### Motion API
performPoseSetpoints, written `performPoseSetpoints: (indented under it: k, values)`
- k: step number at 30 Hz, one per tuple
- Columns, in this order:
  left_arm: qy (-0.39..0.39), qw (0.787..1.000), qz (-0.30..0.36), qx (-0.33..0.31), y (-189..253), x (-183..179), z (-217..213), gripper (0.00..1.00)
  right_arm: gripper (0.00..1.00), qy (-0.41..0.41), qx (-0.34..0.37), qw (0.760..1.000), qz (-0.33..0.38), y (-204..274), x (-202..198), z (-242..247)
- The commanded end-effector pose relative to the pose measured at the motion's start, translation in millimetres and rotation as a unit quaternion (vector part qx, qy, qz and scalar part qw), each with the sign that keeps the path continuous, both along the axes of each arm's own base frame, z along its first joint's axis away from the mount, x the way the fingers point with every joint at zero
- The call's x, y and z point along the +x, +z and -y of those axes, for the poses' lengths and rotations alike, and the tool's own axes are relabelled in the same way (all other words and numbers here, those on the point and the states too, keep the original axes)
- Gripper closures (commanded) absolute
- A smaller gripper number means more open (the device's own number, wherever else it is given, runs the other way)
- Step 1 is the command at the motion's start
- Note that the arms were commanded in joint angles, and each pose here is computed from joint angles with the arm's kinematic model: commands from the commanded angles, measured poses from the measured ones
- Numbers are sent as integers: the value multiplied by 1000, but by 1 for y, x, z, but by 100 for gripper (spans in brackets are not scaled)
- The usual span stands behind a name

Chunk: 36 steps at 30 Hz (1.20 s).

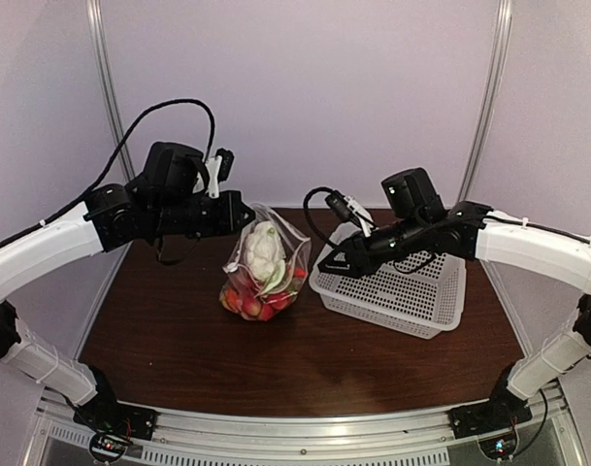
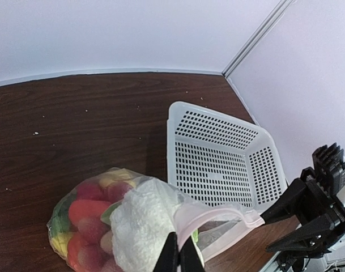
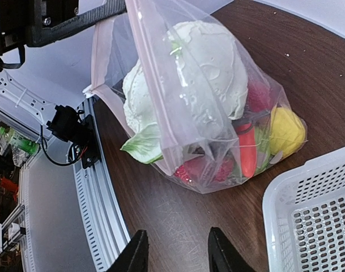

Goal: Place the food in the zip-top bag and seal the zipper
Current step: Place the fake vegetable in the zipper food storage bag, then adjust the zipper food storage bag.

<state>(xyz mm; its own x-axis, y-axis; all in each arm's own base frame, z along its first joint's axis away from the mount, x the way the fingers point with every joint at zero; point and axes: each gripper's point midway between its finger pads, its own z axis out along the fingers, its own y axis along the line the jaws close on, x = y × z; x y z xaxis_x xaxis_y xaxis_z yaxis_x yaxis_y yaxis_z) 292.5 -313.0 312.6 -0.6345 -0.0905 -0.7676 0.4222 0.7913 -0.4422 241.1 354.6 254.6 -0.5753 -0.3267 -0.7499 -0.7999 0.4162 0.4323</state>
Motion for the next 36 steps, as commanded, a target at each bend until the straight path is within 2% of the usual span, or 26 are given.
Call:
performPoseSetpoints:
  k: [1, 7, 12, 16, 17, 19, 22, 24, 26, 27, 29, 31, 33, 36]
  values:
    - [36, 997, 37, -62, 36, 6, -11, 100, 64, 26, 12, 999, 17, 10, -7, -25]
    - [27, 996, 31, -81, 34, 0, -9, 100, 61, 25, 15, 1000, 3, 11, 11, -52]
    - [29, 996, 26, -80, 30, -2, -12, 100, 66, 35, 24, 999, -11, 11, 16, -68]
    - [32, 995, 26, -86, 30, -4, -15, 100, 57, 18, 14, 1000, -15, 5, 22, -72]
    - [32, 995, 27, -86, 31, -4, -15, 100, 57, 7, 5, 1000, -17, 1, 26, -71]
    - [32, 995, 28, -87, 31, -4, -15, 100, 66, -10, -8, 1000, -21, -7, 32, -69]
    - [34, 995, 31, -84, 31, -4, -17, 100, 89, -18, -10, 999, -29, -9, 33, -69]
    - [36, 996, 32, -80, 29, -3, -18, 100, 100, -7, -4, 999, -38, -2, 30, -70]
    - [11, 996, 60, -60, 34, -4, -14, 100, 100, 12, 11, 998, -56, 17, 25, -69]
    - [-18, 996, 85, -30, 39, -6, -10, 100, 100, 30, 36, 997, -69, 38, 21, -69]
    - [-32, 988, 126, 83, 37, 2, -20, 100, 100, 42, 94, 989, -110, 70, 22, -58]
    - [6, 976, 132, 172, 23, 16, -43, 100, 100, 28, 123, 982, -143, 81, 34, -44]
    - [-16, 976, 131, 174, 22, 14, -39, 100, 100, 38, 133, 972, -189, 70, 37, -44]
    - [-40, 980, 146, 131, 41, 7, -29, 100, 100, 42, 158, 954, -251, 61, 45, -50]
